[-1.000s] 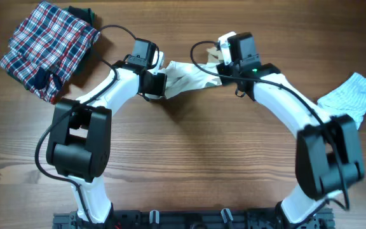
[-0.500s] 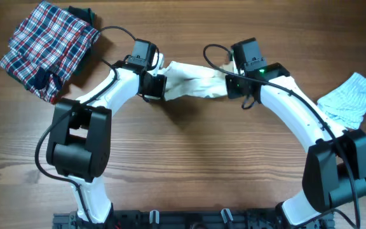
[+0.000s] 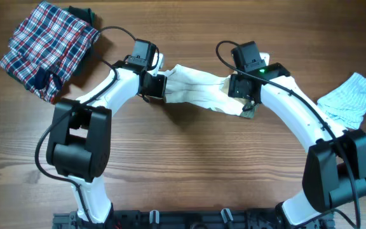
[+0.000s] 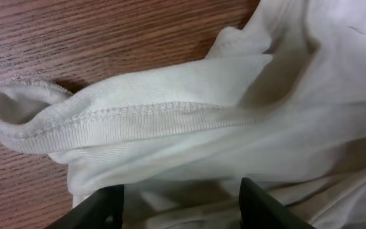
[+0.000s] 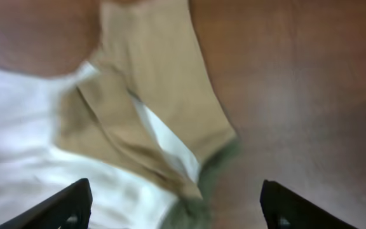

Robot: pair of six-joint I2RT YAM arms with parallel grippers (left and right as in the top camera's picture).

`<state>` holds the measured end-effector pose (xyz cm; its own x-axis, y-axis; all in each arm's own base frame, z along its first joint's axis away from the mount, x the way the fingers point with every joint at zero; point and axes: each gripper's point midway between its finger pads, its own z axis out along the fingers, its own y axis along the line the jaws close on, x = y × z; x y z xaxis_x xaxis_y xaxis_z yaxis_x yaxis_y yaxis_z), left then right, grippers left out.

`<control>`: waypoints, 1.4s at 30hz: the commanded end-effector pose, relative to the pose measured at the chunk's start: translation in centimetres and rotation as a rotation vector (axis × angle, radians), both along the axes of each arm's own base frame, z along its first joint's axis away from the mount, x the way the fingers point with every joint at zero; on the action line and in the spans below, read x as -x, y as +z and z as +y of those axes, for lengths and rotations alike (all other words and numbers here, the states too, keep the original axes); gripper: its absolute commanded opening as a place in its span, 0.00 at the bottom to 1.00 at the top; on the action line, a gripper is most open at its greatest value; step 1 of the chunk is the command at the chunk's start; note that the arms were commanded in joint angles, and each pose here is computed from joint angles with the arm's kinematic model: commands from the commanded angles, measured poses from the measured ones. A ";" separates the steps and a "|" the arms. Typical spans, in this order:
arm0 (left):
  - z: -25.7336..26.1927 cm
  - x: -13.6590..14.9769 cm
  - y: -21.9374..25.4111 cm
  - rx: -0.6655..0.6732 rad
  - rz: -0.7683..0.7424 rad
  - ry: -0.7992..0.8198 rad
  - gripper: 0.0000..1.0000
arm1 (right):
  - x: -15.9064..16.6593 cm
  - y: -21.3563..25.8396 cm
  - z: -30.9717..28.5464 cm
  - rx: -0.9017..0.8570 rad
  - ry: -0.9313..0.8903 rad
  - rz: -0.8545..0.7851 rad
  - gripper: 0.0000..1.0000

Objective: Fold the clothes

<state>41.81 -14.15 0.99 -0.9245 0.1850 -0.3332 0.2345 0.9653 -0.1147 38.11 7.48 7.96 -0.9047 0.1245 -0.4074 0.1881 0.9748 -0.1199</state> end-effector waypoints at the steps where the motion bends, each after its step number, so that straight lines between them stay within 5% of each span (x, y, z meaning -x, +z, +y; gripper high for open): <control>1: 0.3 0.2 -0.7 -0.012 0.011 0.015 0.58 | -2.0 1.4 3.3 -0.137 0.135 -0.072 0.74; 4: 0.0 0.2 -0.6 0.007 0.012 0.008 0.58 | -3.0 1.6 4.1 -0.157 0.176 -0.106 0.65; 9: -0.4 0.2 -0.6 0.026 0.016 0.001 0.61 | -4.1 -1.0 4.8 -0.113 0.300 -0.081 0.68; 16: -0.3 0.3 -0.6 0.025 0.017 0.001 0.82 | -4.6 -5.0 4.0 -0.082 0.315 -0.016 0.68; 34: -0.3 0.3 -0.6 0.025 0.018 0.001 0.84 | -3.8 -8.1 4.2 -0.109 0.362 0.066 0.51; 42: -0.2 0.2 -0.6 0.019 0.016 0.004 0.85 | -4.1 -8.0 3.6 -0.071 0.347 0.057 0.23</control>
<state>41.90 -14.42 1.08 -0.9242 0.1771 -0.3383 0.2321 0.9640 -0.1295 41.72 11.26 0.22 -0.9212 -0.1617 -0.3539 -0.1620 0.9864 -0.0290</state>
